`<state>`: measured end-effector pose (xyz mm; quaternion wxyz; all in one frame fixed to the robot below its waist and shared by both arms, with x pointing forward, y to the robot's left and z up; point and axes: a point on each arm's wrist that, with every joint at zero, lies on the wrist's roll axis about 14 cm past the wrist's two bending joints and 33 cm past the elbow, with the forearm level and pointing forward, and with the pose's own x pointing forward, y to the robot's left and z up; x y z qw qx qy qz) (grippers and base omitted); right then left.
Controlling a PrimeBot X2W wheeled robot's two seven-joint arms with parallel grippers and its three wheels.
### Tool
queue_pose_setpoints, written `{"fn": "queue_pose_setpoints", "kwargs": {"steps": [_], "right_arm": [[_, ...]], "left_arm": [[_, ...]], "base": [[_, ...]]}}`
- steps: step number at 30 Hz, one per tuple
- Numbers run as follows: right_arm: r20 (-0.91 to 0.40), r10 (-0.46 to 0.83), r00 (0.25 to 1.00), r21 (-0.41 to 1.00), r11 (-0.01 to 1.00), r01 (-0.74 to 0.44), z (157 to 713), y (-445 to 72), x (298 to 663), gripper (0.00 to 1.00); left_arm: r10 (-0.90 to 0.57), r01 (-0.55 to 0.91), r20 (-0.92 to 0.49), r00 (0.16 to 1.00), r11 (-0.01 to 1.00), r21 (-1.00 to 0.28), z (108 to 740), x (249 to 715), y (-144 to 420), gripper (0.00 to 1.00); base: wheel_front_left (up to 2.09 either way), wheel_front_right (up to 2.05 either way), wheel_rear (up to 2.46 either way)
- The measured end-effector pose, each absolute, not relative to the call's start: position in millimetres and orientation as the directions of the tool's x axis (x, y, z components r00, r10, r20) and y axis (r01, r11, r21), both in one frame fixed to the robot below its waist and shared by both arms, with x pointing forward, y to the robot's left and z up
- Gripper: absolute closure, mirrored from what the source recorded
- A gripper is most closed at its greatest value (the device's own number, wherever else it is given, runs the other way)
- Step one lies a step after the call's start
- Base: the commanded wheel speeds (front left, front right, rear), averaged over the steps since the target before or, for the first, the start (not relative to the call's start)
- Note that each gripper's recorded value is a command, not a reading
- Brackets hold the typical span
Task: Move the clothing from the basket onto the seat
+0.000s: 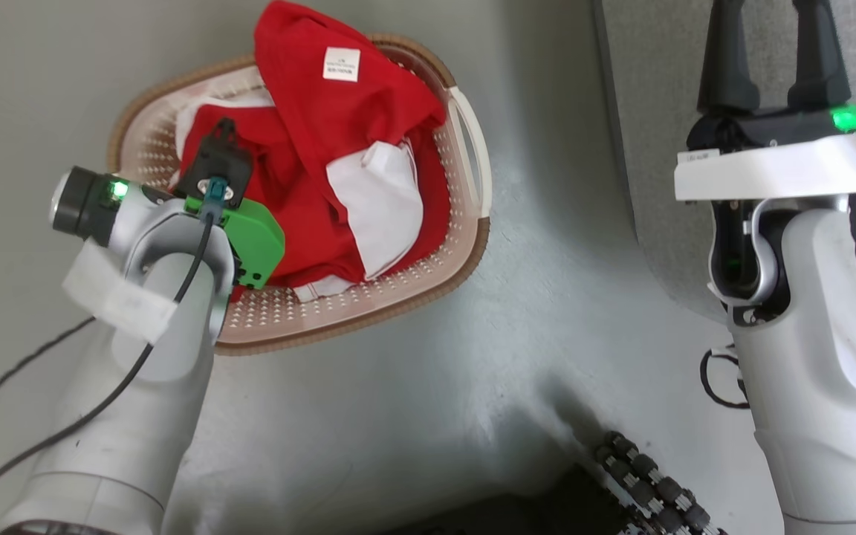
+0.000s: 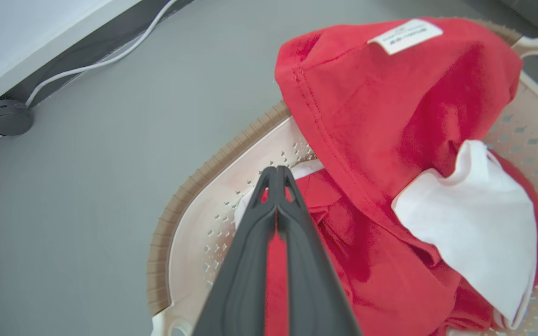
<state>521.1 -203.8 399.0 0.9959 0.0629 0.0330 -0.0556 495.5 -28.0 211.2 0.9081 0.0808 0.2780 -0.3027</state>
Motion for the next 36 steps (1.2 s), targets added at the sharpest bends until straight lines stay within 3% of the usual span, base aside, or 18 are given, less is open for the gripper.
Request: {"fn": "queue_pose_setpoints", "kwargs": {"steps": [7,8,10,11,13,21,36], "right_arm": [[-0.06,-0.089,0.994,0.103,0.99,0.095,414.7,-200.5,509.6,0.0],[-0.056,-0.085,0.995,0.102,0.991,0.091,417.5,-199.7,508.2,0.0],[-0.054,-0.084,0.995,0.101,0.991,0.089,420.0,-199.2,506.4,0.0],[-0.051,-0.081,0.995,0.103,0.991,0.086,422.6,-198.8,504.8,0.0],[-0.044,-0.074,0.996,0.096,0.992,0.077,428.0,-198.5,501.4,0.0],[-0.018,-0.036,0.999,0.082,0.996,0.038,448.4,-191.1,486.6,0.0],[0.001,0.041,0.999,0.093,0.995,-0.041,473.4,-165.4,446.9,0.0]], "left_arm": [[-0.537,0.521,-0.398,0.744,0.839,-0.156,274.0,507.0,-32.3,1.0],[-0.538,0.515,-0.378,0.754,0.841,-0.17,282.6,508.4,-32.2,0.96],[-0.534,0.503,-0.362,0.764,0.844,-0.185,290.7,509.5,-31.3,0.41],[-0.531,0.494,-0.347,0.773,0.847,-0.197,298.4,510.1,-30.5,0.22],[-0.524,0.478,-0.319,0.789,0.851,-0.216,313.3,510.4,-28.3,0.0],[-0.453,0.39,-0.171,0.875,0.869,-0.305,385.0,515.5,-8.3,0.0],[-0.183,0.165,-0.043,0.982,0.948,-0.273,463.5,482.2,80.4,0.0]], "base": [[0.0,0.0,0.0],[0.0,0.0,0.0],[0.0,0.0,0.0],[0.0,0.0,0.0],[0.0,0.0,0.0],[0.0,0.0,0.0],[0.0,0.0,0.0]]}}
